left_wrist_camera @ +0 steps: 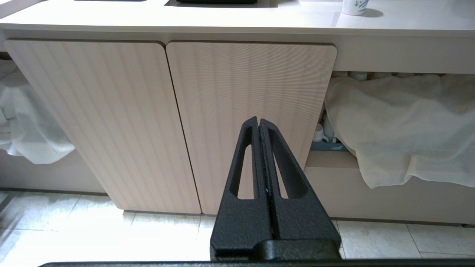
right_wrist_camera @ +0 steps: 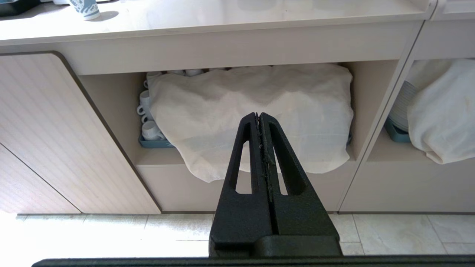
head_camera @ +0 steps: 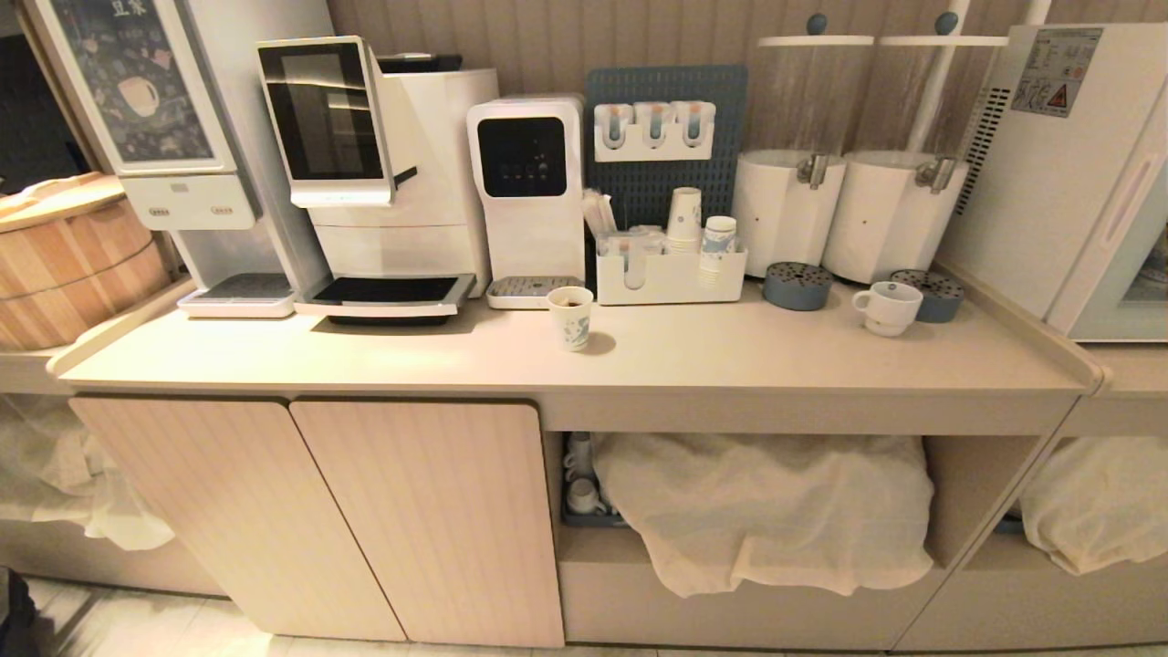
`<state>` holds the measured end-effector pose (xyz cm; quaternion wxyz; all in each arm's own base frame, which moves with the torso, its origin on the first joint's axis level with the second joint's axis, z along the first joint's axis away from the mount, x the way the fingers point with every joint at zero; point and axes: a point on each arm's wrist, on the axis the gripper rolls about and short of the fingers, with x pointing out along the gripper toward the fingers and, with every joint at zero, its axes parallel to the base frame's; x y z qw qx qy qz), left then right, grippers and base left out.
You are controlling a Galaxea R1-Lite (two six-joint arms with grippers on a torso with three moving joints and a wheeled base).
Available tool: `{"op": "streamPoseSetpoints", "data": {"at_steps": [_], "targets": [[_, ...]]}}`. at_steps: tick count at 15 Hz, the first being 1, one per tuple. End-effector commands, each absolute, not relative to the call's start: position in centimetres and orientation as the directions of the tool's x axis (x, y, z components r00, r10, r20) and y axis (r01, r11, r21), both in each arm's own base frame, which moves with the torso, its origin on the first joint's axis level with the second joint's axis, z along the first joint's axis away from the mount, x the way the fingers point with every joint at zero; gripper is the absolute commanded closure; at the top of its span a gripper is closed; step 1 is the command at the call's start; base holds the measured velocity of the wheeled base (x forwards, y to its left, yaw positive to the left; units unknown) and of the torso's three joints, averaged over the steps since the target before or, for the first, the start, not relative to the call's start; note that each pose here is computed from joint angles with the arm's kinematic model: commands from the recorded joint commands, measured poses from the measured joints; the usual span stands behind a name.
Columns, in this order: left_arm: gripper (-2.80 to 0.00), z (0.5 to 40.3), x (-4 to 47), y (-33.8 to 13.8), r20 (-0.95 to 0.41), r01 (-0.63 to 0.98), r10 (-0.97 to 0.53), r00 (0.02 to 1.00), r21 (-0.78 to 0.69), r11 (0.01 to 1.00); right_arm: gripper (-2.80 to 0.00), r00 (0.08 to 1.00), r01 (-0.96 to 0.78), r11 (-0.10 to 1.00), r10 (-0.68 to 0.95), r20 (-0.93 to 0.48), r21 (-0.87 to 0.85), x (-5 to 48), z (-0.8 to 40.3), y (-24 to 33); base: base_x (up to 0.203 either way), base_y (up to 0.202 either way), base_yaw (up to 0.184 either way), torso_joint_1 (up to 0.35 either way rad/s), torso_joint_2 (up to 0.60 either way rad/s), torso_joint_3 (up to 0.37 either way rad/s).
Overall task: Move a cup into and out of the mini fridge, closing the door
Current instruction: Open the freezer door
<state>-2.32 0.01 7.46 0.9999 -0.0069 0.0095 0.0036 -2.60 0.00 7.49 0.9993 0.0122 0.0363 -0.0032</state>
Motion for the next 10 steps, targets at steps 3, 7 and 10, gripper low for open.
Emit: {"op": "streamPoseSetpoints", "data": {"at_steps": [3, 7, 10], "targets": [[0.0, 7.48, -2.33, 0.01, -0.017, -0.008, 0.008, 1.0, -0.014, 1.0, 0.0, 0.997, 0.008, 1.0, -0.006, -0.075, 0.024, -2.59, 7.48, -0.01, 0.0, 0.0, 0.0, 0.0, 0.0, 0.0], [0.0, 7.5, -2.33, 0.01, -0.015, -0.008, 0.008, 1.0, -0.012, 1.0, 0.0, 0.997, 0.008, 1.0, -0.006, -0.075, 0.024, -2.59, 7.48, -0.01, 0.0, 0.0, 0.0, 0.0, 0.0, 0.0], [0.0, 7.5, -2.33, 0.01, -0.015, -0.008, 0.008, 1.0, -0.011, 1.0, 0.0, 0.997, 0.008, 1.0, -0.006, -0.075, 0.024, -2.59, 7.48, -0.01, 0.0, 0.0, 0.0, 0.0, 0.0, 0.0]]}}
